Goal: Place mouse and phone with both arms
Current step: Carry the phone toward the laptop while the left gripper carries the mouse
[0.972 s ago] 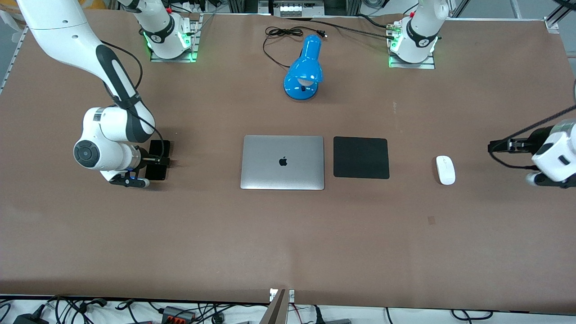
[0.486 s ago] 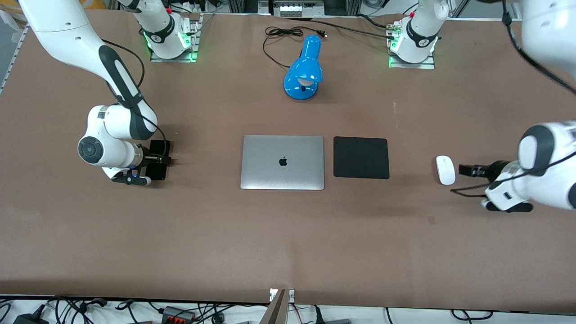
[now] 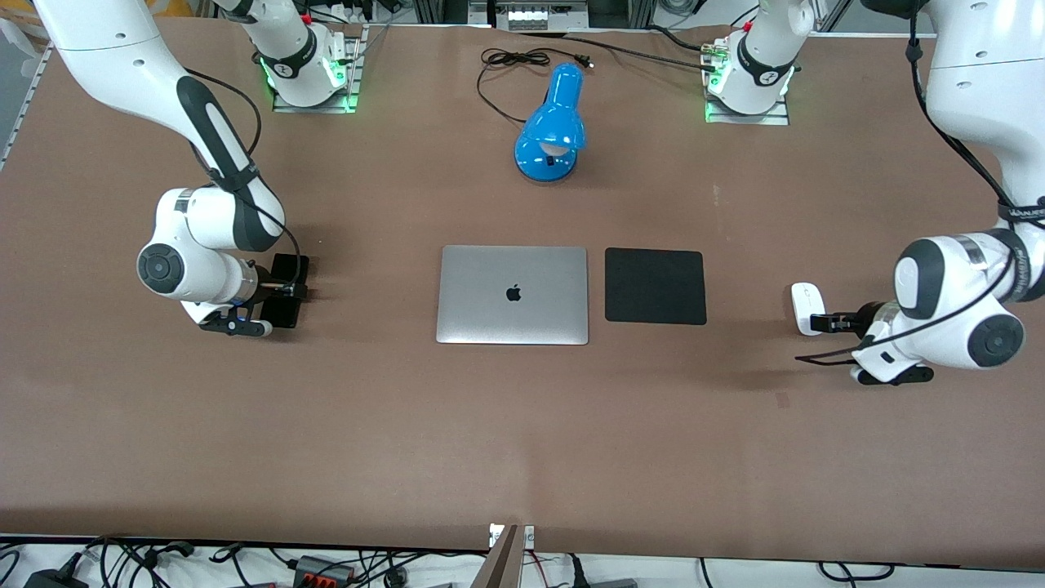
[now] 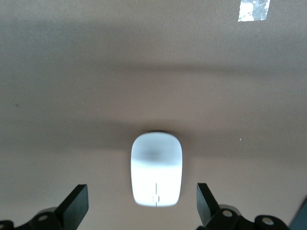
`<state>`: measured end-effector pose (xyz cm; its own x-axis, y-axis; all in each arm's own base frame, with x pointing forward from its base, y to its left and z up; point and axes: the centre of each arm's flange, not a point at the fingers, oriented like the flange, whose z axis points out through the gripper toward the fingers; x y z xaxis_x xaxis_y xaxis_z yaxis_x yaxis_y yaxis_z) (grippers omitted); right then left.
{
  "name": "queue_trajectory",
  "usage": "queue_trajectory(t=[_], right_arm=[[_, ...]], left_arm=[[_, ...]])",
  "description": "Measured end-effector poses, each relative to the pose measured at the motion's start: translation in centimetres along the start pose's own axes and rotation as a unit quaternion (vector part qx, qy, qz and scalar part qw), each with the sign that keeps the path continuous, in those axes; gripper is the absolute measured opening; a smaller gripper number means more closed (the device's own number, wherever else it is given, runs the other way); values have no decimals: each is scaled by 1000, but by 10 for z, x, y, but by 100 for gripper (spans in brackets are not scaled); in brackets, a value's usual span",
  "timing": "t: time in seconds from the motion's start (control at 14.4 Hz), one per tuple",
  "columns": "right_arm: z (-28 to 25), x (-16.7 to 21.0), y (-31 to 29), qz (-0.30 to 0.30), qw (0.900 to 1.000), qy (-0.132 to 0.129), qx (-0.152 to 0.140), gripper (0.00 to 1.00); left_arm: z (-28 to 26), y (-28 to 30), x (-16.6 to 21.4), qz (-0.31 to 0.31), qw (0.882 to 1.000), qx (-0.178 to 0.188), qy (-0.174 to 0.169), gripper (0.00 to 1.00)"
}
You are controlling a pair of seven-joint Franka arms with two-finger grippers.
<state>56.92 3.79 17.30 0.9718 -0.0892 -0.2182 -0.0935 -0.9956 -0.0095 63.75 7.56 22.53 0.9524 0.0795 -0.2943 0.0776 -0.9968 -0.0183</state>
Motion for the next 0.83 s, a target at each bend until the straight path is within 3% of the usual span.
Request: queue_trajectory(t=[0.49, 0.69, 0.83], right_arm=[[0, -33, -147, -20, 999, 14, 28, 78], [4, -38, -174, -17, 999, 14, 26, 78], [10, -36, -175, -17, 999, 14, 28, 78]], left_arm=[[58, 12, -38, 12, 994, 0, 107, 100], [81, 14, -50, 20, 989, 1, 144, 96], [80, 15, -52, 22, 988, 1, 151, 78]])
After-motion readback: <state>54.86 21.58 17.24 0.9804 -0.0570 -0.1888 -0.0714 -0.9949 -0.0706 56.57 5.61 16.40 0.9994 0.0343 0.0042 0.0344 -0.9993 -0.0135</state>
